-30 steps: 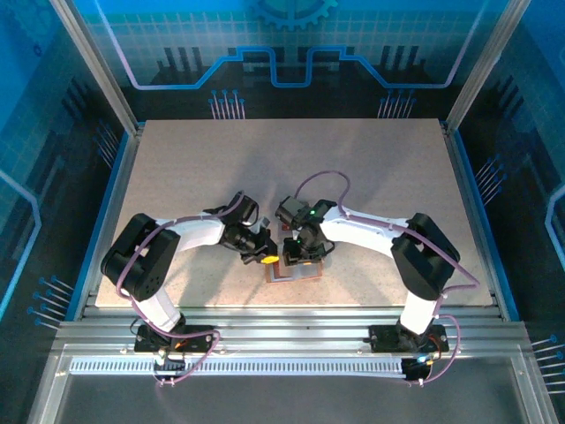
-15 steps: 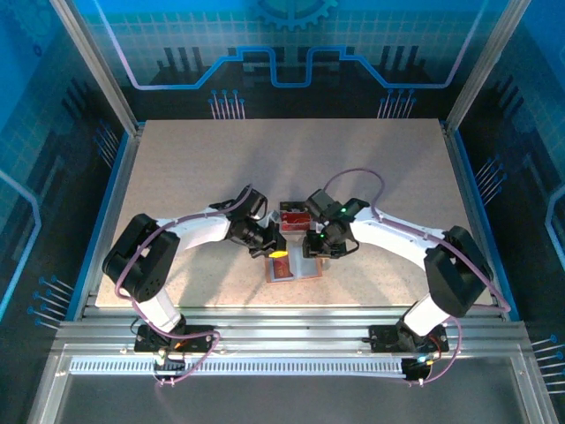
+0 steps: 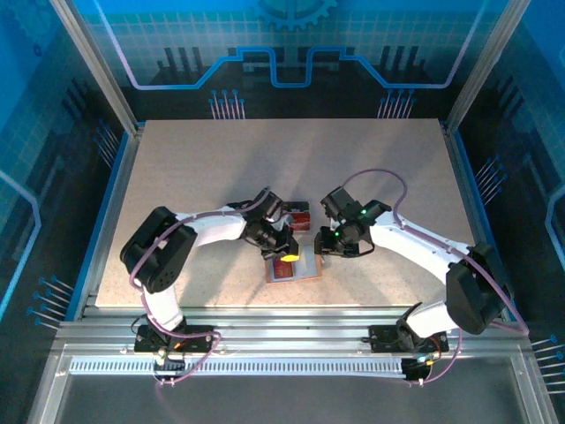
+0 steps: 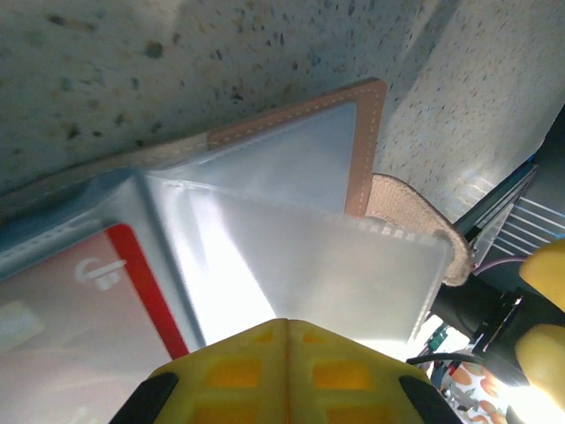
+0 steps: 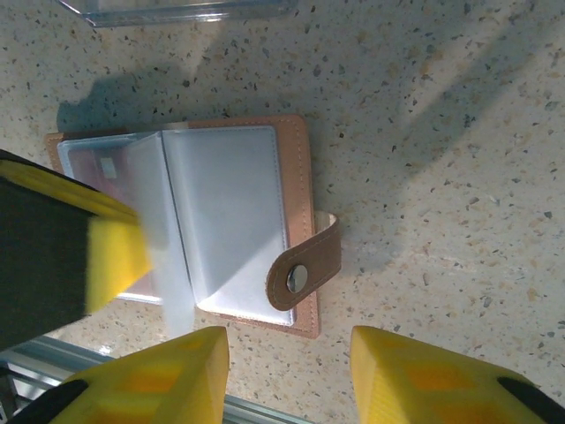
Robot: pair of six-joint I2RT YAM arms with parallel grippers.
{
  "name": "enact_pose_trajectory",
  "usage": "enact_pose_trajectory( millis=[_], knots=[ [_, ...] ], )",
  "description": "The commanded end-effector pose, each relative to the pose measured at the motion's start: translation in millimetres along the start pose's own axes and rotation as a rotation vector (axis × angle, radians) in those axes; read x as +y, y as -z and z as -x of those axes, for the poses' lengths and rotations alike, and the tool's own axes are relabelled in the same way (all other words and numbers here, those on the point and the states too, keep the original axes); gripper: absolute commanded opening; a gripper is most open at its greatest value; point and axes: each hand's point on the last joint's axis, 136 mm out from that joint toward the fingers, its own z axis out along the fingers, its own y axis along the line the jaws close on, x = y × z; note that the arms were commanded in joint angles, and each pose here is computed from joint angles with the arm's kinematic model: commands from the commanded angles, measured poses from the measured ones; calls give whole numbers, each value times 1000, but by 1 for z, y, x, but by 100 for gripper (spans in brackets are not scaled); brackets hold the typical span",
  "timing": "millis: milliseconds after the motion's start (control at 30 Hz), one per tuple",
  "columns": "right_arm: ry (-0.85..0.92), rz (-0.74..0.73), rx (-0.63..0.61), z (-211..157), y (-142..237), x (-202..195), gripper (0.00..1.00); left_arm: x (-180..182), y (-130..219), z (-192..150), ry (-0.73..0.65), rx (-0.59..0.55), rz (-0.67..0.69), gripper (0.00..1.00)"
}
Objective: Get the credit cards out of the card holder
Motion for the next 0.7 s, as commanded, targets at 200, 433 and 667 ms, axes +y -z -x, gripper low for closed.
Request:
enact_pose_trajectory(
  millis=[200,433,667],
  knots=[
    [-16,25,-8,-4,4,-6,40,-14,-20,-1,1,41,3,6],
    [-23,52,-7,-5,3,-3,40,-11,-31,-3,6,57,16,6],
    [-24,98,-2,-3,1,6,39,-5,-36,-5,16,63,18,6]
  ],
)
